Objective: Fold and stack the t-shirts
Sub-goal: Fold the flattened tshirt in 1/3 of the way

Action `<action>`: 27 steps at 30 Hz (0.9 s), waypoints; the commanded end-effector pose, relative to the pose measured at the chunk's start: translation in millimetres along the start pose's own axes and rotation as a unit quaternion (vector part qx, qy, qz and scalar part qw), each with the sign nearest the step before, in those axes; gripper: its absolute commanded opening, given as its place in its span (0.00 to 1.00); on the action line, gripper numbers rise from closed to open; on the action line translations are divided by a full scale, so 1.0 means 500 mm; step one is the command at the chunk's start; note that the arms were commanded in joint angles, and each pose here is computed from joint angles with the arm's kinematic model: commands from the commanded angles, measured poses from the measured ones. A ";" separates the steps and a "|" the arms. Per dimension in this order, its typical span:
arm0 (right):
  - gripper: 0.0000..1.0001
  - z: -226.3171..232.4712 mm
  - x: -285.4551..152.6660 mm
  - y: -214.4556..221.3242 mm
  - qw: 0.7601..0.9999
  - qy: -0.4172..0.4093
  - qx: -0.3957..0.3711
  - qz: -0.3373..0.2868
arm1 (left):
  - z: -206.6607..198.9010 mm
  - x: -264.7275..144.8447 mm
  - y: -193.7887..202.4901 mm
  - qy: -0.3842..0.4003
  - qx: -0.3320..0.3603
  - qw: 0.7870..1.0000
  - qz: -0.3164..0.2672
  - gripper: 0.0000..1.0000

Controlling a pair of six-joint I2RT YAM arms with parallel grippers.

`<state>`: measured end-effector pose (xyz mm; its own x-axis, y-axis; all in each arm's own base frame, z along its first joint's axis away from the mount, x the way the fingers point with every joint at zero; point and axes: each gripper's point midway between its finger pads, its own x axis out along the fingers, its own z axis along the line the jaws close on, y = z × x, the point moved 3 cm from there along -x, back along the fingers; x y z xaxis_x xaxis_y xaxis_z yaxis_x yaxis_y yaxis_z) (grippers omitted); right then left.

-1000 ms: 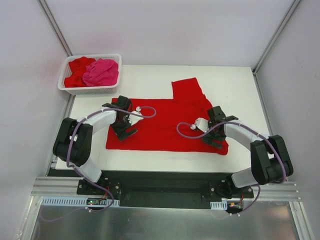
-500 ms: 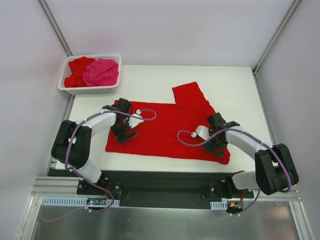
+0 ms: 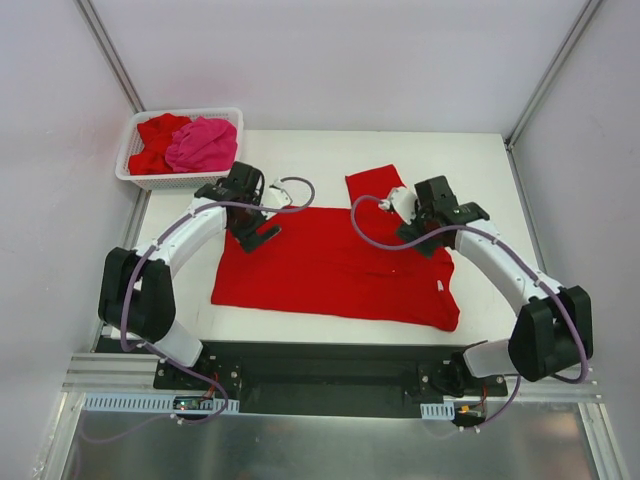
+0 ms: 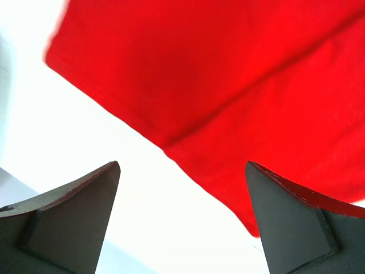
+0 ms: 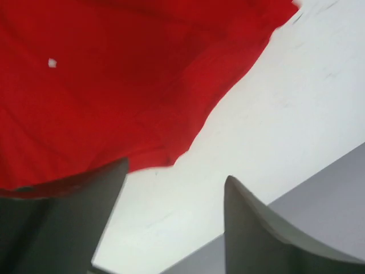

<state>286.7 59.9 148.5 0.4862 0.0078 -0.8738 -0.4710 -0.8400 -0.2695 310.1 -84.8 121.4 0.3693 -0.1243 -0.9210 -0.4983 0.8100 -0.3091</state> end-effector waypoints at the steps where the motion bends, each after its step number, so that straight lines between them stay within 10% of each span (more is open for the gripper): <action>1: 0.66 0.013 0.041 -0.027 1.000 -0.008 0.021 -0.012 | -0.005 0.017 -0.013 0.019 -0.003 1.000 0.005 0.92; 10: 0.58 0.149 0.068 -0.002 0.986 -0.158 -0.033 -0.044 | -0.025 0.046 0.037 0.024 0.019 0.999 0.042 0.92; 27: 0.50 0.132 0.129 -0.038 0.986 -0.096 -0.121 -0.065 | -0.020 0.058 0.039 0.022 0.025 0.998 0.054 0.92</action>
<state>257.1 105.0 57.7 0.2930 0.1962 -0.9358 -0.2640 -0.9241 -0.2764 299.6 -77.9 83.2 0.2715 -0.0747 -0.9595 -0.5049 0.8378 -0.2080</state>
